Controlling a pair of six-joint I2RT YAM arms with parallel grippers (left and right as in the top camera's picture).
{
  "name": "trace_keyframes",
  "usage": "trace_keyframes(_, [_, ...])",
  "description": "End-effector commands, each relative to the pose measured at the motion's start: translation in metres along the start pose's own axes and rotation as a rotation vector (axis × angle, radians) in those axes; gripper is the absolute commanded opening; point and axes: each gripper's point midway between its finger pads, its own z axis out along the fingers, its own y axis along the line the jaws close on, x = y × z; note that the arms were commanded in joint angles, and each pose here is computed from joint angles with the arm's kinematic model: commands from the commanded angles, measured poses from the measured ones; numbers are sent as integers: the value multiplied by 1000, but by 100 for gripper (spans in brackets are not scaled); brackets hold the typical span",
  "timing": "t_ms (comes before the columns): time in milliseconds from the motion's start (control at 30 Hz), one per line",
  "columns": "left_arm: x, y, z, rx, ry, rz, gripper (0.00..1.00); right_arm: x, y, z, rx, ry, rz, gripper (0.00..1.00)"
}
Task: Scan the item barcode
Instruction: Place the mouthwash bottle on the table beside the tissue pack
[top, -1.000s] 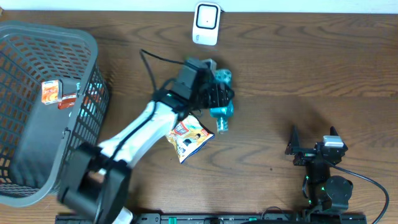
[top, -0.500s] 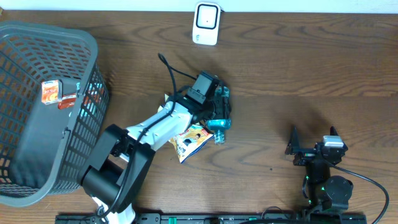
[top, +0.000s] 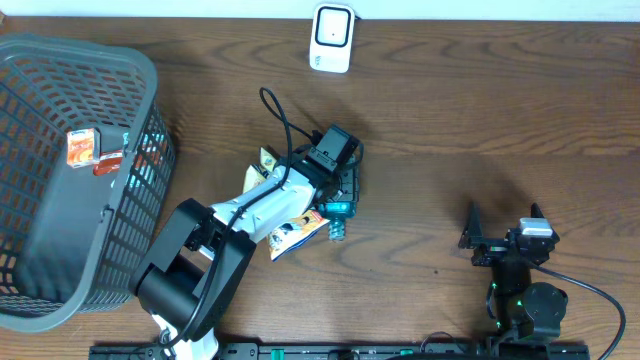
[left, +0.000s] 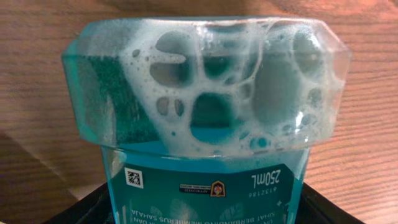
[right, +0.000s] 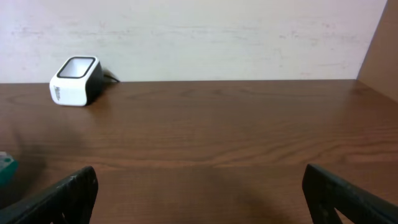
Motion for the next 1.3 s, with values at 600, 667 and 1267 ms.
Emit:
trace_keyframes(600, [11, -7, -3, -19, 19, 51, 100, 0, 1, 0, -4, 0, 13, 99])
trace_keyframes(667, [10, -10, -7, -11, 13, 54, 98, 0, 1, 0, -3, 0, 13, 99])
trace_keyframes(1267, [-50, -65, -198, 272, -424, 245, 23, 0, 1, 0, -3, 0, 13, 99])
